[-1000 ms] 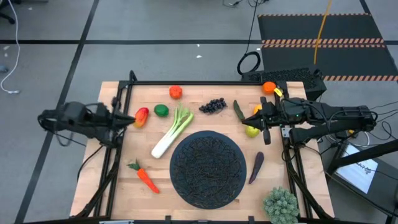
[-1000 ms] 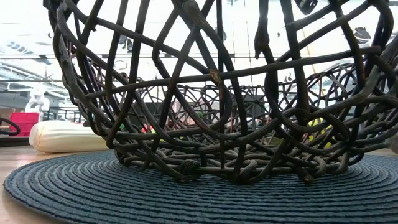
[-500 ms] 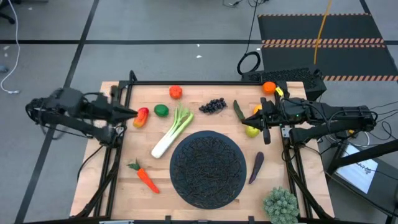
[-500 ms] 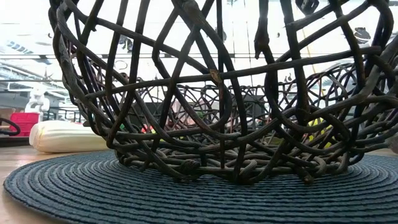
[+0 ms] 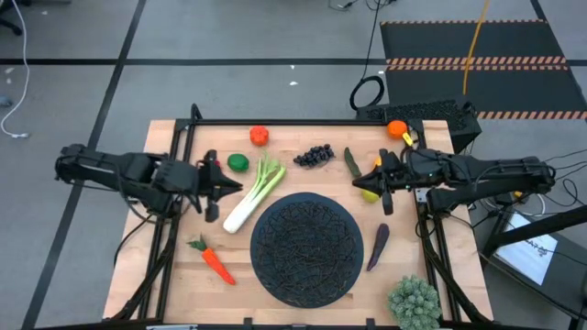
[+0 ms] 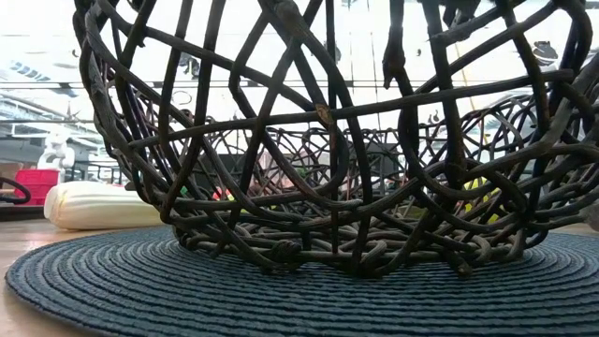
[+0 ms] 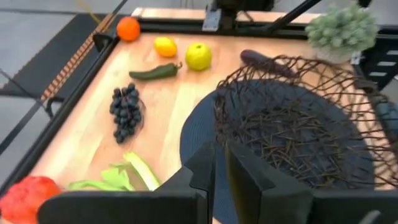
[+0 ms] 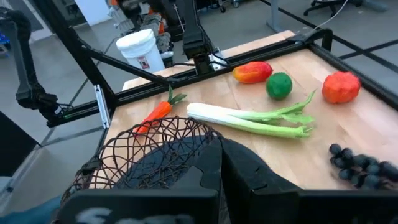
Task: Build produce basket
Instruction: Put the green celery into the black mesh basket
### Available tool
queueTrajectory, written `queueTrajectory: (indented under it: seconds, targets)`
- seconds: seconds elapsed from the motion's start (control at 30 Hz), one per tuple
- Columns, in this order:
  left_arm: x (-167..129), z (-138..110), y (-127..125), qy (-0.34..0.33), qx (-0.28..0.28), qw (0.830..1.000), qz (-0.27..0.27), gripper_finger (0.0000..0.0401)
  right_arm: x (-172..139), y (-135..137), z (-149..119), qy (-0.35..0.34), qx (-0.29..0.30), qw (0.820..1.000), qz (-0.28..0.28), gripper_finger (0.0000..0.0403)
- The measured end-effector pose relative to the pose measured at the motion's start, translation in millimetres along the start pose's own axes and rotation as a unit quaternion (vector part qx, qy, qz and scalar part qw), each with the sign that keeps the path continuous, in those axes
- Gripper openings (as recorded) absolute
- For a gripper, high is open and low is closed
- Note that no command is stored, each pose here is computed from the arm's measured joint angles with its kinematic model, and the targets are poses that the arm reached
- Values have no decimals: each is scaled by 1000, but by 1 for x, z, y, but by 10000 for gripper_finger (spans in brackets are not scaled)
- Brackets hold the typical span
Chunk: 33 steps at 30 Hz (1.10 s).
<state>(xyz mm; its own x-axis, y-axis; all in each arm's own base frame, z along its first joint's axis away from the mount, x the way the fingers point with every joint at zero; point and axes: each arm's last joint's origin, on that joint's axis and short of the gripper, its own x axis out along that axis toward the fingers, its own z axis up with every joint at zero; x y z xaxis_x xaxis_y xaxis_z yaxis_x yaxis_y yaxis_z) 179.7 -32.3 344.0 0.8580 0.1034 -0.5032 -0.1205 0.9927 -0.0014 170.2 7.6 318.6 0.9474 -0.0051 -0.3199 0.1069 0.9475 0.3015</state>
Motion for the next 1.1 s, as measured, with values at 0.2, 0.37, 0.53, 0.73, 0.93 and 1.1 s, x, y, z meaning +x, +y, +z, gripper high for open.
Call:
queueTrajectory:
  seconds: [0.2,0.37,0.53,0.73,0.93,1.1]
  targets:
    - [21,-14,-2,-34,4,999,5,42,12,-10,-22,7,7,998,-56,0]
    - [25,-10,9,-61,4,997,47,42,22,-12,-16,9,-13,995,-102,3]
    - [27,-8,25,-59,-17,994,88,42,49,-13,12,46,-32,991,-122,28]
    - [34,-13,32,-35,-28,993,108,42,92,-26,39,111,-53,985,-124,67]
    - [39,-20,32,6,-25,993,112,42,108,-41,51,140,-50,977,-154,91]
    - [55,-31,36,73,-47,989,117,49,115,-47,52,138,-44,979,-145,98]
